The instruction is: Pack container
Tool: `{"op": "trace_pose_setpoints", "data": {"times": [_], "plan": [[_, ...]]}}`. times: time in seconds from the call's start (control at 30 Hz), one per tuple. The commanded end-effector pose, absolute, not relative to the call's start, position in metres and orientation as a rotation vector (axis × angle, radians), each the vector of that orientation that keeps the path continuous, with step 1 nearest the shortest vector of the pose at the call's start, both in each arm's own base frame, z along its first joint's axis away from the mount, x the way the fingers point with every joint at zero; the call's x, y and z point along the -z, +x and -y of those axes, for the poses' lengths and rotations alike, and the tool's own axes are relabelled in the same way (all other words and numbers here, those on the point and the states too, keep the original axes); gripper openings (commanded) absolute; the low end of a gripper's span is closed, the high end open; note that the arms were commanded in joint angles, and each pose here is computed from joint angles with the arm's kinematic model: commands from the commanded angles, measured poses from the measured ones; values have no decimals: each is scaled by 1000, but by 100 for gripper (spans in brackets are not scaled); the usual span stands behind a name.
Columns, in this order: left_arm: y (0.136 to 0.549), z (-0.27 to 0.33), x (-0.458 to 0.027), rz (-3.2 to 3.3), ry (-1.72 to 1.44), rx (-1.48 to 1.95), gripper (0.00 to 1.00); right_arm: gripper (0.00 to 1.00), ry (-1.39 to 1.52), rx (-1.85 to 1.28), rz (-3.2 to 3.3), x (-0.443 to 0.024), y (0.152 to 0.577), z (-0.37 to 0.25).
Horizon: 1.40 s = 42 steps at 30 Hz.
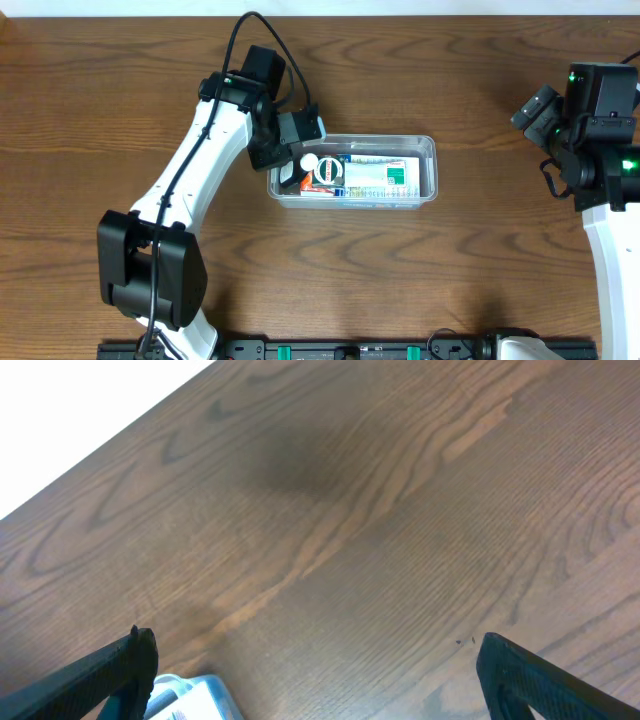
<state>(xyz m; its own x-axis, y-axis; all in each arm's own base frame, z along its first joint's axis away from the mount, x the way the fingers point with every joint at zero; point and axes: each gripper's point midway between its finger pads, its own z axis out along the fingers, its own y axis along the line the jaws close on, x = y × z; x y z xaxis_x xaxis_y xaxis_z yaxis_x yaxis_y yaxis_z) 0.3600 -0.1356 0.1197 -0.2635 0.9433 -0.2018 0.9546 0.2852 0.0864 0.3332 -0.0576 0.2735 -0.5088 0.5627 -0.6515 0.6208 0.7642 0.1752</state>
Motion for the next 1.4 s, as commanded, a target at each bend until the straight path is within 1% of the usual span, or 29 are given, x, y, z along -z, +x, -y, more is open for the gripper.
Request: {"op": "trace_pose_setpoints", "data": {"times": [0.0, 0.03, 0.07, 0.1, 0.17, 0.3, 0.47, 0.73, 0.83, 1.03, 1.1, 1.23, 1.37], "plan": [[371, 144, -163, -2300, 1599, 33, 57, 99, 875, 125, -2232, -275, 333, 61], [373, 147, -175, -2295, 1545, 28, 71, 99, 875, 125, -2232, -275, 333, 61], [374, 148, -185, -2288, 1500, 26, 91, 99, 875, 125, -2232, -275, 333, 61], [373, 150, -198, -2277, 1454, 24, 98, 99, 875, 125, -2232, -275, 333, 61], [369, 151, -221, -2261, 1369, 25, 98, 99, 875, 125, -2232, -275, 333, 61], [352, 145, -274, -2271, 1062, 80, 98, 99, 875, 125, -2232, -275, 333, 61], [308, 130, -332, -2269, 681, 205, 98, 99, 875, 125, -2232, -275, 333, 61], [255, 111, -391, -2079, 626, 213, 98, 99, 875, 125, -2232, -275, 333, 61], [233, 101, -392, -2085, 621, 202, 98, 99, 875, 125, -2232, -275, 333, 61], [174, 73, -358, -2272, 654, 142, 98, 99, 875, 125, -2232, -275, 333, 61], [161, 66, -348, -2323, 663, 130, 98, 99, 875, 125, -2232, -275, 333, 61], [157, 56, -344, -2310, 619, 91, 98, 99, 875, 125, -2232, -275, 333, 61], [170, 47, -353, -2189, 497, 60, 98, 99, 875, 125, -2232, -275, 333, 61]]}}
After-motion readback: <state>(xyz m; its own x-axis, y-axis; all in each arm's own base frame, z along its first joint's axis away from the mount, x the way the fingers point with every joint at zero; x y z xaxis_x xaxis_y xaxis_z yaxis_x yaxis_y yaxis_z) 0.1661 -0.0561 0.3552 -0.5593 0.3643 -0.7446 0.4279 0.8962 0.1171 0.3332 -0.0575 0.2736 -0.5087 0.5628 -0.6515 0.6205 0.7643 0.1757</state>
